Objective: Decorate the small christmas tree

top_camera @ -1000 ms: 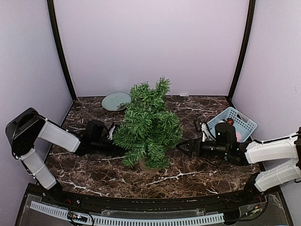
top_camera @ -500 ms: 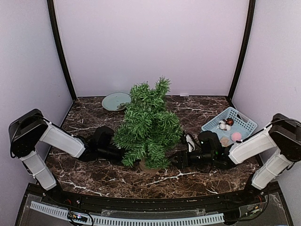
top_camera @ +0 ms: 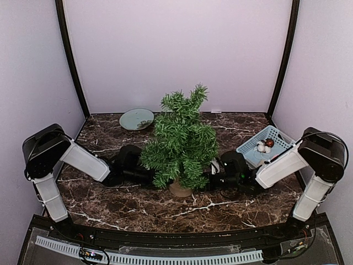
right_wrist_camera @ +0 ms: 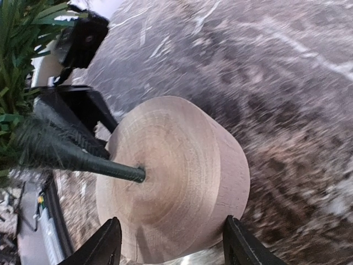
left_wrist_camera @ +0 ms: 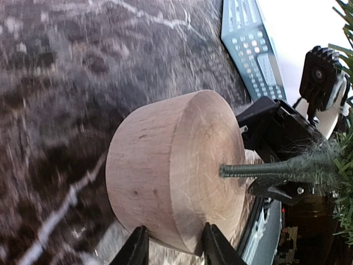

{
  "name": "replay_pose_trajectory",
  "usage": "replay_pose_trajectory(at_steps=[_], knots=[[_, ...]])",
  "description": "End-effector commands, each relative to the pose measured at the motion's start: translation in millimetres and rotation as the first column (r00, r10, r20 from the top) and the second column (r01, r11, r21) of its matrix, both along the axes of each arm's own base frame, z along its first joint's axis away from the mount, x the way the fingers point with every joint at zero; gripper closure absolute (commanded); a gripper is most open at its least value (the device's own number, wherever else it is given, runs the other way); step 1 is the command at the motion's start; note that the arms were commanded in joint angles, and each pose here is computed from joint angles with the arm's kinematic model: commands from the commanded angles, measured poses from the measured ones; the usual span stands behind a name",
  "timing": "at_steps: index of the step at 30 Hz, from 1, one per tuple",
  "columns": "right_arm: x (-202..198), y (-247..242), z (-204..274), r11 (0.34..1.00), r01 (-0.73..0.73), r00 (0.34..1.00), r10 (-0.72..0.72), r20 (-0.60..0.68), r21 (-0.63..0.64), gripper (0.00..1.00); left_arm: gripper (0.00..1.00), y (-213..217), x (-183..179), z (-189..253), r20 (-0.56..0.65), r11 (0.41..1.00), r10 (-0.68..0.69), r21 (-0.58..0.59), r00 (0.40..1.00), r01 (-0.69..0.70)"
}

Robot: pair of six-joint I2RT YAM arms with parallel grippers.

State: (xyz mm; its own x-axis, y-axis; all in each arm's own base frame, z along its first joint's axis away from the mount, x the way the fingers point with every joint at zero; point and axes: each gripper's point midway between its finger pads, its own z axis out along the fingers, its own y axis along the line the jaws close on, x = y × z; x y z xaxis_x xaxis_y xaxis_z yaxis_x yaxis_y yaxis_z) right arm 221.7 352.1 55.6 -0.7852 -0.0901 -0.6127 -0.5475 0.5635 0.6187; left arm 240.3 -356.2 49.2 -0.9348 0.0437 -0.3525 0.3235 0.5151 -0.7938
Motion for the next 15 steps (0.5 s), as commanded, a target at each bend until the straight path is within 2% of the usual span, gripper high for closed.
replay_pose_trajectory(at_steps=[1,10,15], knots=[[19.2,17.4,26.5,0.999,0.008,0.996,-0.01,0.083,0.035,0.38,0.66,-8.1,26.5,3.6,0.044,0.998,0.066,-0.005,0.997,-0.066],[52.1,-3.3,33.3,0.992,0.129,0.985,-0.13,0.113,0.016,0.39,0.65,-3.6,54.3,11.1,0.064,0.993,0.119,-0.027,0.991,-0.118],[51.7,-15.3,50.2,0.989,0.146,0.977,-0.147,0.152,0.019,0.35,0.57,16.5,57.5,19.5,0.065,0.984,0.174,-0.057,0.983,-0.17]])
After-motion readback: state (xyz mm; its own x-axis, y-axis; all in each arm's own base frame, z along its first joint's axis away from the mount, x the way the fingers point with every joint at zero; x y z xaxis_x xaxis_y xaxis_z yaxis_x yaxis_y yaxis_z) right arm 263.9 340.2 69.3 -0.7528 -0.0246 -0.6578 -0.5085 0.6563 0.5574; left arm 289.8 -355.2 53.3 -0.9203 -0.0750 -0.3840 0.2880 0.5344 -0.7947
